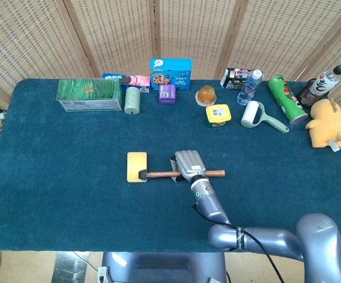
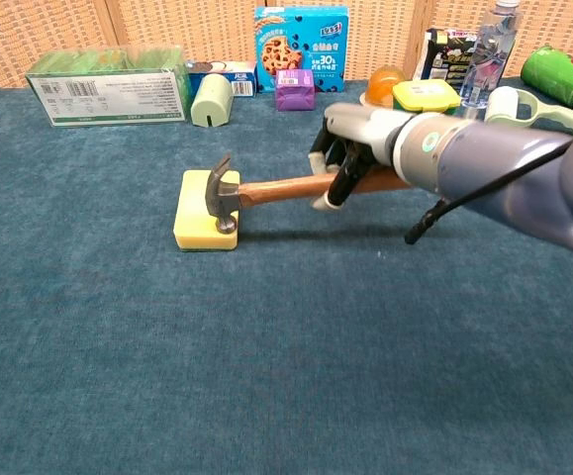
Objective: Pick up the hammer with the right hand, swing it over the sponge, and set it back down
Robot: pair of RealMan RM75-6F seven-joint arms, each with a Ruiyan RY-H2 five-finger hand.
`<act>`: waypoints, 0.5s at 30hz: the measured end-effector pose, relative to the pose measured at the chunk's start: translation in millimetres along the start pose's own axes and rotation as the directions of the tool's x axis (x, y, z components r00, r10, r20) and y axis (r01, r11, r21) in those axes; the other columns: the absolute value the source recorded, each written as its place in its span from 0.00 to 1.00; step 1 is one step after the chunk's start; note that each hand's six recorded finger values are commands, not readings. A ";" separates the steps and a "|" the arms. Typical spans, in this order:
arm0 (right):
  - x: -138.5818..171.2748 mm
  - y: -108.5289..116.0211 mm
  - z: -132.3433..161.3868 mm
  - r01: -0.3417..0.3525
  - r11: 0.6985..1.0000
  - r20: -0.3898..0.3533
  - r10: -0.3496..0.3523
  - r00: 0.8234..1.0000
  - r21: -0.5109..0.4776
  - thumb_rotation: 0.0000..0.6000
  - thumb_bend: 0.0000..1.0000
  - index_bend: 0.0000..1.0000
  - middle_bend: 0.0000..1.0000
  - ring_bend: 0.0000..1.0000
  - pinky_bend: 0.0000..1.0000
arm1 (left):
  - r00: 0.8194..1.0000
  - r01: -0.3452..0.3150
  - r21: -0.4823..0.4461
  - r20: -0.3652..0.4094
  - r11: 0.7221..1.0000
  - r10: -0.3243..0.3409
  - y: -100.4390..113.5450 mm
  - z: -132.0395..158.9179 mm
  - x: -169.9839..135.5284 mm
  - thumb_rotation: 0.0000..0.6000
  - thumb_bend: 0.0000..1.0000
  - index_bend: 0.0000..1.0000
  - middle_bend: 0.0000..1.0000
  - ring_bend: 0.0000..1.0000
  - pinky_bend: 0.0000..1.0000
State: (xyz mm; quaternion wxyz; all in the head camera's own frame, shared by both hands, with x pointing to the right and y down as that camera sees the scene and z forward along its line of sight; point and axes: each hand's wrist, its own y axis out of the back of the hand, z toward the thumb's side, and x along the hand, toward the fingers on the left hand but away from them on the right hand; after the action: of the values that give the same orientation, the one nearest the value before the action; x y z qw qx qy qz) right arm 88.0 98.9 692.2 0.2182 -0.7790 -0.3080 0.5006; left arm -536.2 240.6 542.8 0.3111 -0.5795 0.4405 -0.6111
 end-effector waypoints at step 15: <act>24.9 45.7 -39.5 0.066 0.979 0.018 -0.064 0.998 -0.194 1.00 0.36 0.90 1.00 1.00 0.94 | 0.999 0.012 0.001 0.029 1.000 -0.012 -3.7 10.9 3.1 1.00 0.22 0.33 0.25 0.12 0.11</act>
State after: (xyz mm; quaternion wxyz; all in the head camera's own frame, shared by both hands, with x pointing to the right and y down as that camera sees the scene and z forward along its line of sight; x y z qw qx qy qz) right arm 143.8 82.4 662.4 0.1556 -0.7832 -0.3821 0.4651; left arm -525.4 237.5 546.8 0.3142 -0.5908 0.4319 -0.6047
